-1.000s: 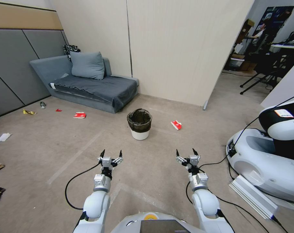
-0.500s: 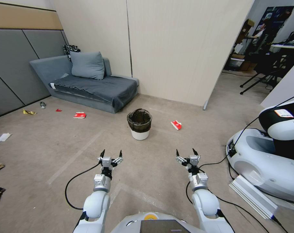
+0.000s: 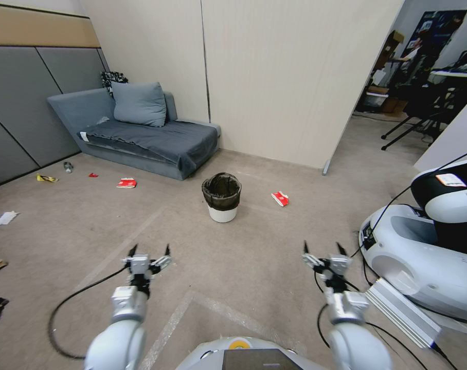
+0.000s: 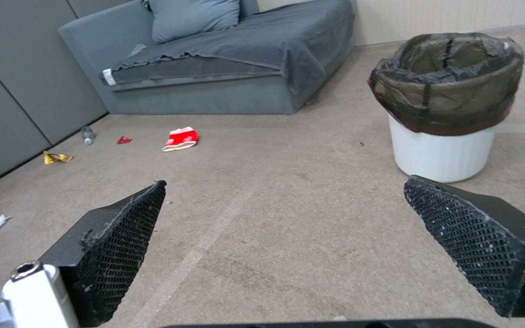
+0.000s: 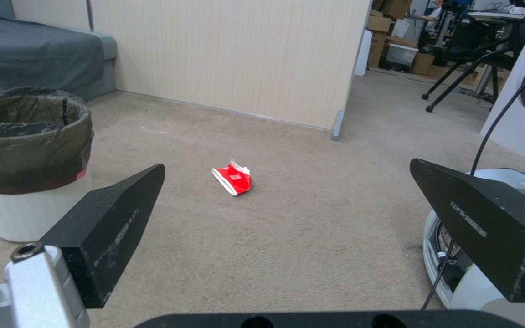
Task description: Pick up the trash bin, then pick up the garbage from the floor and place it into the trash bin.
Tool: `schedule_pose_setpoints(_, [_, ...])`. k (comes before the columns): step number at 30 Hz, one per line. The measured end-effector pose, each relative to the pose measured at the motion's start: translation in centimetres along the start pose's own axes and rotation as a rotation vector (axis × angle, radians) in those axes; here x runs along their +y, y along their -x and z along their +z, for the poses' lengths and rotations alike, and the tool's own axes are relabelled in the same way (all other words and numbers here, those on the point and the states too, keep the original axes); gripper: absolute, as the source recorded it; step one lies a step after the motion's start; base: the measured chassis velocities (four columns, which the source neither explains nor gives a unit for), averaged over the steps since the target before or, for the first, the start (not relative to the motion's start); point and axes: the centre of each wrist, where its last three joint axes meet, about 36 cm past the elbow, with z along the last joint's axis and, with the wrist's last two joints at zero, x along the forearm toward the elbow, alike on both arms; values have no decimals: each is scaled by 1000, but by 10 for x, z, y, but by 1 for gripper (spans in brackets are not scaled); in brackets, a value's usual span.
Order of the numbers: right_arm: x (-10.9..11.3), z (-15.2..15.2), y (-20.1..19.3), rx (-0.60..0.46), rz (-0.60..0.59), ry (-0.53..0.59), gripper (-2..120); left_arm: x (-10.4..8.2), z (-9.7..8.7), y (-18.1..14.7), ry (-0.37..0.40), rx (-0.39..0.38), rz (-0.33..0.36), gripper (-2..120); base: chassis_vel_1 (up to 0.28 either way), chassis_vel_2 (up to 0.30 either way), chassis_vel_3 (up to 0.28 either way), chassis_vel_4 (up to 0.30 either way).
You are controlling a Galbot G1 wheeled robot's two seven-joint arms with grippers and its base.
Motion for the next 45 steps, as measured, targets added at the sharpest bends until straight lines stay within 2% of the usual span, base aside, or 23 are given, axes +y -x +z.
schedule_pose_setpoints(6, [2,1,3,35,-13,46,100,0,2,2,1,0,6,100,0,0,0,0])
schedule_pose_setpoints(17, [2,5,4,51,-26,34,100,0,5,4,2,-2,12,100,0,0,0,0])
schedule_pose_setpoints(25, [2,10,5,61,-30,29,100,-2,21,9,-10,-26,18,100,0,0,0,0])
schedule_pose_setpoints(29, [3,23,6,59,-43,19,100,-3,26,9,8,-30,12,100,0,0,0,0])
schedule_pose_setpoints(45, [5,27,6,49,-64,23,100,-6,13,13,-7,-54,18,100,0,0,0,0])
